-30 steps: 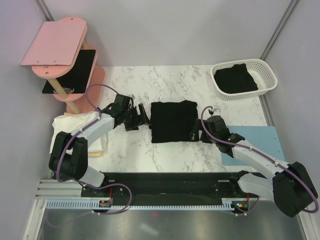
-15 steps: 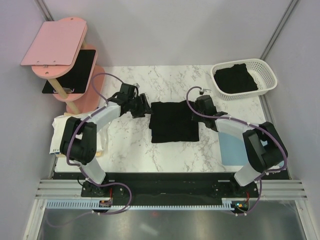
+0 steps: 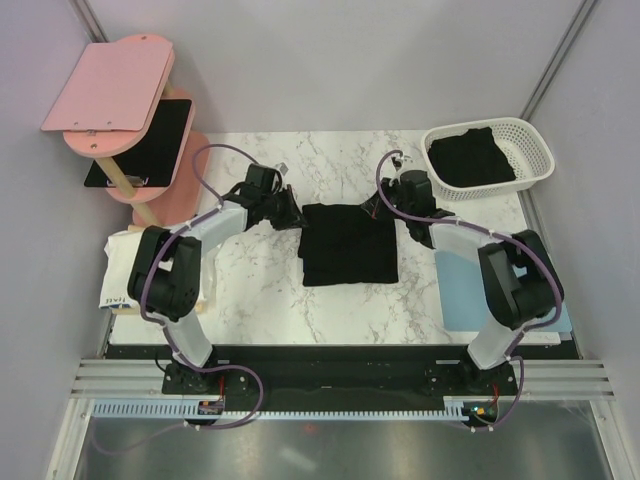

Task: Fold and stack the t-shirts
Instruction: Smooth out wrinkles on the folded tshirt

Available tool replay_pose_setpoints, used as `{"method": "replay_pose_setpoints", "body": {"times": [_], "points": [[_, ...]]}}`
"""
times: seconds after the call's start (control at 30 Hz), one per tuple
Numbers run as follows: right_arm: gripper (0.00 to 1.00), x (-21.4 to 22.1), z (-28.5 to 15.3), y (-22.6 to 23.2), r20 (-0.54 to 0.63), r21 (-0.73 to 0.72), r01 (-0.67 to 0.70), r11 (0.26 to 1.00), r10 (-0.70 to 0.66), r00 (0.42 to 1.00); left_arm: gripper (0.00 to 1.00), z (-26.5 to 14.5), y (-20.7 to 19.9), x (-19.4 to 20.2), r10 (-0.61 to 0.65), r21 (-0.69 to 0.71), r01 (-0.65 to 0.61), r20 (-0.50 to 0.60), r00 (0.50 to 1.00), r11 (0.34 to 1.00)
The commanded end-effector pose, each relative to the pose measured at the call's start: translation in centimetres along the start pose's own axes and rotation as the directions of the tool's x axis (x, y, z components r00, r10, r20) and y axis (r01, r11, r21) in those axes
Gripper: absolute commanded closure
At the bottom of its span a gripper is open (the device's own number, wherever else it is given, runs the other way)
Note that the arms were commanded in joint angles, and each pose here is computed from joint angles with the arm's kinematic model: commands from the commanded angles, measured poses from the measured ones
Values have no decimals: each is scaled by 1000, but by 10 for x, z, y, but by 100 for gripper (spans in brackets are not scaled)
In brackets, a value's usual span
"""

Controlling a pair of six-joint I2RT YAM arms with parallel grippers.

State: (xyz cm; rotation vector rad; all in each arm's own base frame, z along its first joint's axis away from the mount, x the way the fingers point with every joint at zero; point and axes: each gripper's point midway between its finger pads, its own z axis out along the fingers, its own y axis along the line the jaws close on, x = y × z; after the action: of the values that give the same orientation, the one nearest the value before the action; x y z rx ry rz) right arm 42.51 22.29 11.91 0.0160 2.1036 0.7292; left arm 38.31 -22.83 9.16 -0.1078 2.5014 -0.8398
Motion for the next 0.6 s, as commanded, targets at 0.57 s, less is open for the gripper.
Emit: {"method": "replay_pose_setpoints", "body": {"times": [0.57], "points": [[100, 36, 70, -94, -95, -95, -371, 924, 363, 927, 98, 38, -6, 26, 4, 51, 2, -108, 994, 999]]}}
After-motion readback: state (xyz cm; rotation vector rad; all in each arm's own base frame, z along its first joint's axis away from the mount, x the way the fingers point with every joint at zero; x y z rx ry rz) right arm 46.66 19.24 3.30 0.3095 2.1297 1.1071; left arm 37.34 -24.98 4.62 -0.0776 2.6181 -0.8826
